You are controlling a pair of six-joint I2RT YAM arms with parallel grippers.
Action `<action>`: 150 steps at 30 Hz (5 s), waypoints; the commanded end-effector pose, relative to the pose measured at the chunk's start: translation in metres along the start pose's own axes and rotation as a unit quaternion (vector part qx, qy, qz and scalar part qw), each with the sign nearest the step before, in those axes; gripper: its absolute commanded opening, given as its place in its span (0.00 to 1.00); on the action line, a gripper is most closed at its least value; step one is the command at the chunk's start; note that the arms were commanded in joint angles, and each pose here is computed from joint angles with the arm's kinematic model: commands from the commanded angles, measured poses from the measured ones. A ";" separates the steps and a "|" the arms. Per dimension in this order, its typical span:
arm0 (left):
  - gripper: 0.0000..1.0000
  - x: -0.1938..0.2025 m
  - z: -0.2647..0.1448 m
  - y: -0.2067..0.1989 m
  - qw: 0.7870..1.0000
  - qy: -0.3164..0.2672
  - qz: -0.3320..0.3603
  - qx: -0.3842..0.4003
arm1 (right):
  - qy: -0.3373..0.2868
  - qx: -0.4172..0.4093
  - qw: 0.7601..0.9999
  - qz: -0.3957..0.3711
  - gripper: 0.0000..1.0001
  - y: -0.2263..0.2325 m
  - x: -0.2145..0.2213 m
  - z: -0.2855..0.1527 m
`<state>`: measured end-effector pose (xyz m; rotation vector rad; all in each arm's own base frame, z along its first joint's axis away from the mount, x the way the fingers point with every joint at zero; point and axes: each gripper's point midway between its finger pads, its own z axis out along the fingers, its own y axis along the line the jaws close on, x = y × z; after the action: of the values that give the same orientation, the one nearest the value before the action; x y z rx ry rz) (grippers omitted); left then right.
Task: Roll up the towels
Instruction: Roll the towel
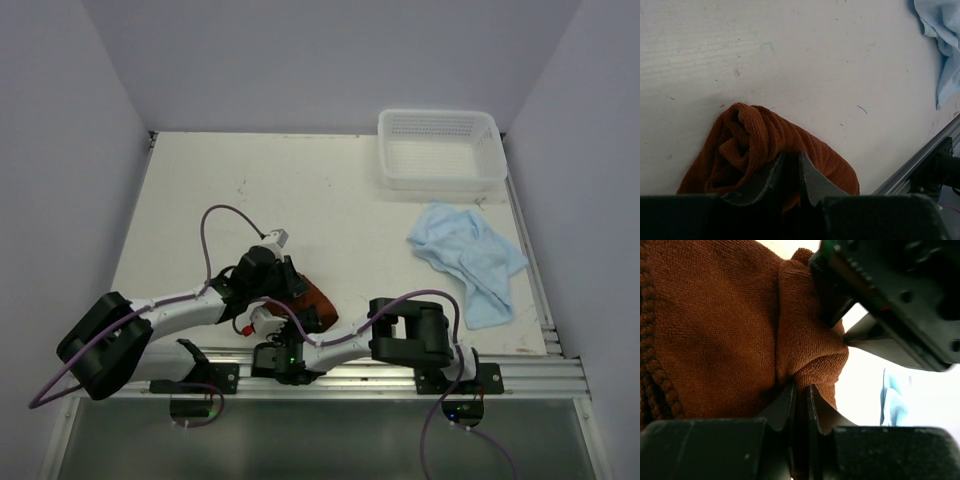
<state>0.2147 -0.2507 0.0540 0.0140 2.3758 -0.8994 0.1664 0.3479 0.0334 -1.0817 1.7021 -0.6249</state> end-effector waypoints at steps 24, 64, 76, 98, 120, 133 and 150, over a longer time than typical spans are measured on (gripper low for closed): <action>0.16 0.040 0.018 0.050 0.996 0.040 -0.008 -0.075 | -0.114 -0.037 0.939 0.322 0.49 -0.080 -0.053 -0.040; 0.16 0.021 0.008 0.056 0.995 -0.006 0.028 -0.094 | 0.116 -0.423 0.712 0.548 0.61 -0.025 0.033 0.007; 0.14 0.019 0.007 0.075 0.989 -0.015 0.012 -0.150 | 0.116 -0.469 0.673 0.560 0.29 -0.015 0.032 -0.013; 0.25 -0.083 -0.006 0.019 0.987 -0.088 0.037 -0.126 | 0.009 -0.165 0.896 0.412 0.00 -0.105 0.049 0.019; 0.25 -0.095 -0.021 -0.009 0.991 -0.104 0.024 -0.080 | -0.040 0.001 0.990 0.136 0.00 -0.062 0.009 -0.025; 0.25 -0.093 -0.039 -0.046 0.993 -0.114 0.020 0.002 | -0.028 -0.016 0.998 0.055 0.00 -0.018 0.009 -0.030; 0.24 0.002 -0.003 0.012 0.999 -0.024 0.006 -0.045 | -0.031 -0.037 0.995 0.092 0.00 -0.016 0.001 -0.035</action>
<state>0.2132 -0.2397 0.0549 -0.0014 2.3770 -0.7689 0.1463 0.3273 0.0523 -1.0244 1.7171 -0.5091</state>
